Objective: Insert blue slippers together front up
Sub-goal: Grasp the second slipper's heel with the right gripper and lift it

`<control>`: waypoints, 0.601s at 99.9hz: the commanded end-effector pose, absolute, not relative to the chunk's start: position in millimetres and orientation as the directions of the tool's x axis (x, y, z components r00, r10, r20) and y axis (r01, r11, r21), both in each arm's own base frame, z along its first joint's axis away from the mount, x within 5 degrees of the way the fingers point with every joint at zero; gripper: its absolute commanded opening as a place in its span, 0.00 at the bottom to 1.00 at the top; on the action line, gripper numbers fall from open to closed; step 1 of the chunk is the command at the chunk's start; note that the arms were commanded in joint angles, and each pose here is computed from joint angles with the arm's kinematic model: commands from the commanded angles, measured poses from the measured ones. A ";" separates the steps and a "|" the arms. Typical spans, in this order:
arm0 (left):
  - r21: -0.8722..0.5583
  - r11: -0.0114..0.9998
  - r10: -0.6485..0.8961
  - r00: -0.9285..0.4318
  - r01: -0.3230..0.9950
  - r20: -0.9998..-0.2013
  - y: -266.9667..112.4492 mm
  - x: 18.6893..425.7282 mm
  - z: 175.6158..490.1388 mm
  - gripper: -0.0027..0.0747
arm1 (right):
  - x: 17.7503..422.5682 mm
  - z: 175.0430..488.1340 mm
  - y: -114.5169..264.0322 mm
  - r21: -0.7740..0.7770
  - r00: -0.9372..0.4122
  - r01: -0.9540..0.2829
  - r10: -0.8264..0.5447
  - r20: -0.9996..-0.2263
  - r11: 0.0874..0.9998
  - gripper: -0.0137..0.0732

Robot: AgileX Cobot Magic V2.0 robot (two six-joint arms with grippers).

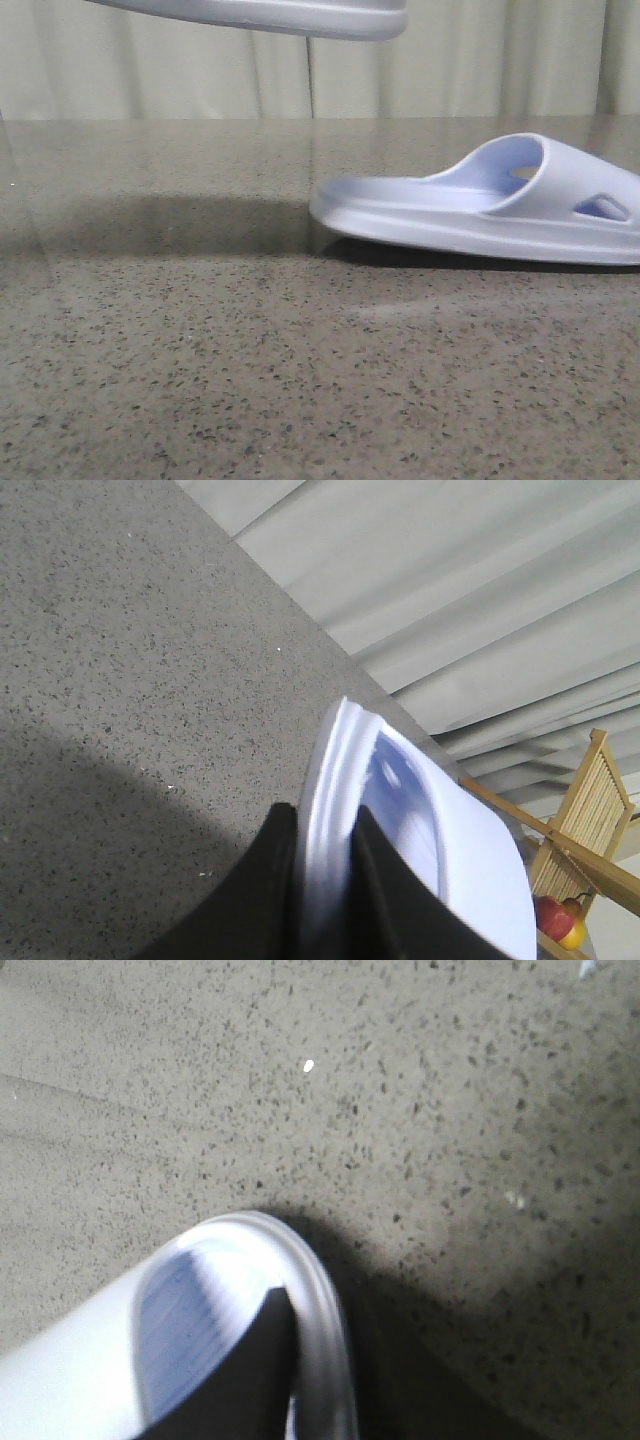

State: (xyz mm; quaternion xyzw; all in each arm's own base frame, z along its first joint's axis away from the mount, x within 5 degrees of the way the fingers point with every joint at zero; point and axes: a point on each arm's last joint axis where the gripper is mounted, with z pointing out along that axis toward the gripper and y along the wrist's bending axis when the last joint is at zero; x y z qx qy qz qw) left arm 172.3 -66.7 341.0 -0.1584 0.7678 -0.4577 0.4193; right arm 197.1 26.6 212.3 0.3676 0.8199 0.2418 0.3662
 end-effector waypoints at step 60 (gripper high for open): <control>-0.882 0.445 -0.678 -0.583 0.157 -0.447 -68.4 170.1 355.4 0.06 | 198.3 302.0 20.7 0.748 -0.205 0.115 0.752 -0.626 0.654 0.03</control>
